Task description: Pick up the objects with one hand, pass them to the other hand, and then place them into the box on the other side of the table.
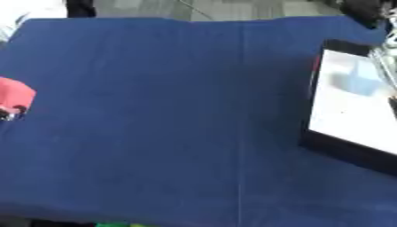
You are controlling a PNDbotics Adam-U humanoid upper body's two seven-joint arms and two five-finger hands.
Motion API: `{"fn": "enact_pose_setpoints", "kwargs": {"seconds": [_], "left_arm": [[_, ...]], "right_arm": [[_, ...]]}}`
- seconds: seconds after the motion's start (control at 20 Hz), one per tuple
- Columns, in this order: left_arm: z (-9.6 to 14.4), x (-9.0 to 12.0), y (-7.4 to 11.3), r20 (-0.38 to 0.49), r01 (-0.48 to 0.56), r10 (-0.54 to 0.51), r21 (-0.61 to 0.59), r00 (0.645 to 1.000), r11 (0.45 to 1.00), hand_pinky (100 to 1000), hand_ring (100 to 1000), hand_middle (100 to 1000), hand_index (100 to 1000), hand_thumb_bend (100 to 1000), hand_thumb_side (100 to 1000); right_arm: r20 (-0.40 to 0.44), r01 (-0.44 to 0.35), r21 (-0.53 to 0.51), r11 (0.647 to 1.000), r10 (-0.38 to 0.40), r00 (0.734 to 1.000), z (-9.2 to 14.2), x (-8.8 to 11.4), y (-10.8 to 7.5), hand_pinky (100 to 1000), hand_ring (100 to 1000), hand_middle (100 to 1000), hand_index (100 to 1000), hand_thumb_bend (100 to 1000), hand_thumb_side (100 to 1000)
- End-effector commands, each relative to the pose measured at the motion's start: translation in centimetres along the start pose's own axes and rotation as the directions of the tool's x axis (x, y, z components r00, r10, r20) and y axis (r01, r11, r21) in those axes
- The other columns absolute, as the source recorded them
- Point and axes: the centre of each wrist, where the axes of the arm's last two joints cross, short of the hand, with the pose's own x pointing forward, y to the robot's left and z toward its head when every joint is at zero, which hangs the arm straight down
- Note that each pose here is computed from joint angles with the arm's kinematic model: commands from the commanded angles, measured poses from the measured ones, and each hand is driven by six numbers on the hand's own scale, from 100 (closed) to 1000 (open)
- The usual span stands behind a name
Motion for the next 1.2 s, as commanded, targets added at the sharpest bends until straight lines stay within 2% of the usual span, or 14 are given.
{"fn": "enact_pose_setpoints", "kwargs": {"seconds": [0.05,0.2,0.45,0.65,0.9,1.05,1.2], "left_arm": [[1.8,1.7,1.7,0.085,-0.027,0.015,0.146,0.996,0.989,783,752,662,607,100,362],[2.9,3.0,1.6,0.169,-0.052,0.010,0.242,0.986,0.969,772,735,648,602,100,352],[3.9,4.2,1.3,0.271,-0.089,-0.016,0.371,0.962,0.924,759,714,629,591,100,331],[4.0,4.8,0.8,0.343,-0.106,-0.062,0.451,0.937,0.886,756,708,625,589,100,302],[4.2,5.8,0.4,0.429,-0.126,-0.134,0.525,0.893,0.842,748,701,618,588,100,266],[4.3,6.5,0.0,0.484,-0.151,-0.158,0.538,0.861,0.829,741,696,615,587,100,263],[4.3,6.9,-0.3,0.513,-0.171,-0.164,0.543,0.842,0.822,740,692,611,586,100,261]], "right_arm": [[0.018,-0.004,-0.046,0.999,0.005,1.000,0.5,1.8,-0.6,690,799,776,865,100,409],[0.068,0.019,0.039,0.999,-0.022,0.997,1.8,3.0,0.0,692,814,809,875,100,476],[0.130,0.043,0.185,0.982,-0.068,0.989,3.8,4.9,0.6,696,827,826,885,100,523],[0.164,0.031,0.306,0.951,-0.085,0.983,5.3,6.4,1.3,700,834,833,891,100,522],[0.203,0.012,0.388,0.922,-0.098,0.974,6.4,8.0,2.0,704,835,831,890,100,507],[0.228,-0.009,0.426,0.905,-0.098,0.969,6.9,8.9,2.6,706,834,826,889,100,480],[0.242,-0.039,0.466,0.884,-0.085,0.966,7.1,9.4,3.1,713,835,823,885,100,444]]}}
